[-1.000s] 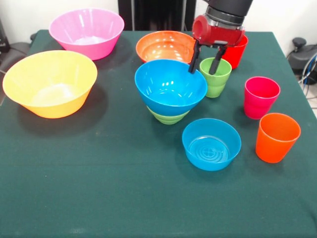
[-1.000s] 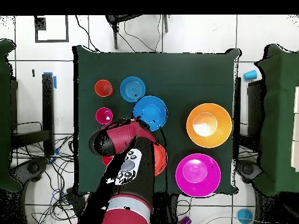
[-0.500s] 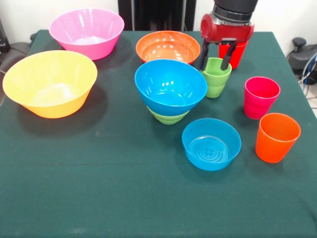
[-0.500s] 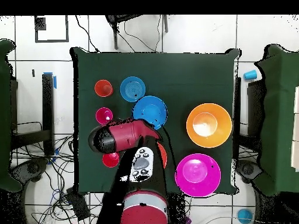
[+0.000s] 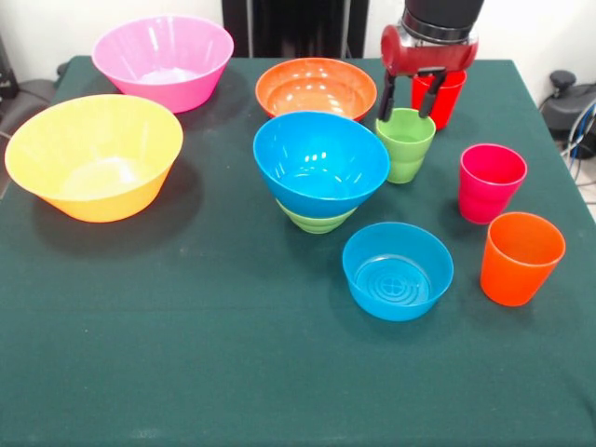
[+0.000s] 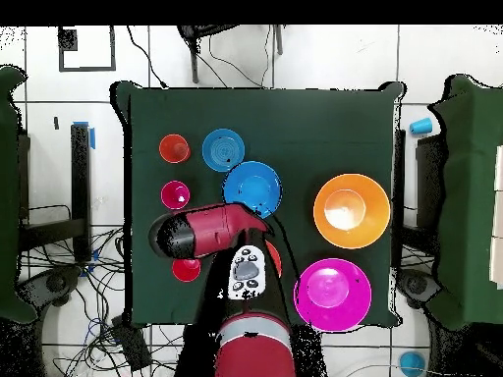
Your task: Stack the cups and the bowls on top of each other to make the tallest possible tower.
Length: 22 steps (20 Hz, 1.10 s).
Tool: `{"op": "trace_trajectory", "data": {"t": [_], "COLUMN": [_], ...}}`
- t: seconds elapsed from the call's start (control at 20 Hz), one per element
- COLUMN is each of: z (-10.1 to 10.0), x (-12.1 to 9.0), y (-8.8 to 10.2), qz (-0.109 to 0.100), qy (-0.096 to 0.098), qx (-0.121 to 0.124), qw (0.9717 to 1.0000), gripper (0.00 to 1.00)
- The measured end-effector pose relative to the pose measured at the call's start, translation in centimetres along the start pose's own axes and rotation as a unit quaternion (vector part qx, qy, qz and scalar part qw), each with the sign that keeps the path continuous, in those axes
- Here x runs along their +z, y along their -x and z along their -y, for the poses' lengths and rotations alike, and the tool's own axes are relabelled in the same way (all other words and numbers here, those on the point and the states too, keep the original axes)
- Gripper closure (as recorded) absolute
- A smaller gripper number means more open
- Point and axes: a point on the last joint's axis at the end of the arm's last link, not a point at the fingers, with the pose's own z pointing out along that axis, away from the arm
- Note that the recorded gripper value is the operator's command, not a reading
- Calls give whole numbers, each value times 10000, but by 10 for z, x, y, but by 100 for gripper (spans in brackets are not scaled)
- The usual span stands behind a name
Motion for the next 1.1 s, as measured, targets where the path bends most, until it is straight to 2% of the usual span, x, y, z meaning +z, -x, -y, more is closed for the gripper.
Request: {"op": "trace_trajectory", "data": {"t": [0.15,0.35,1.1], "z": [-5,-10,-29], "x": [0,0,39], "y": [-4,-4,-19], "qz": [-194,-283,-631], "qy": [62,117,455], "qx": [-1,-15,-51], "qw": [9998,9995,9970], "gripper": [0,0,0]}}
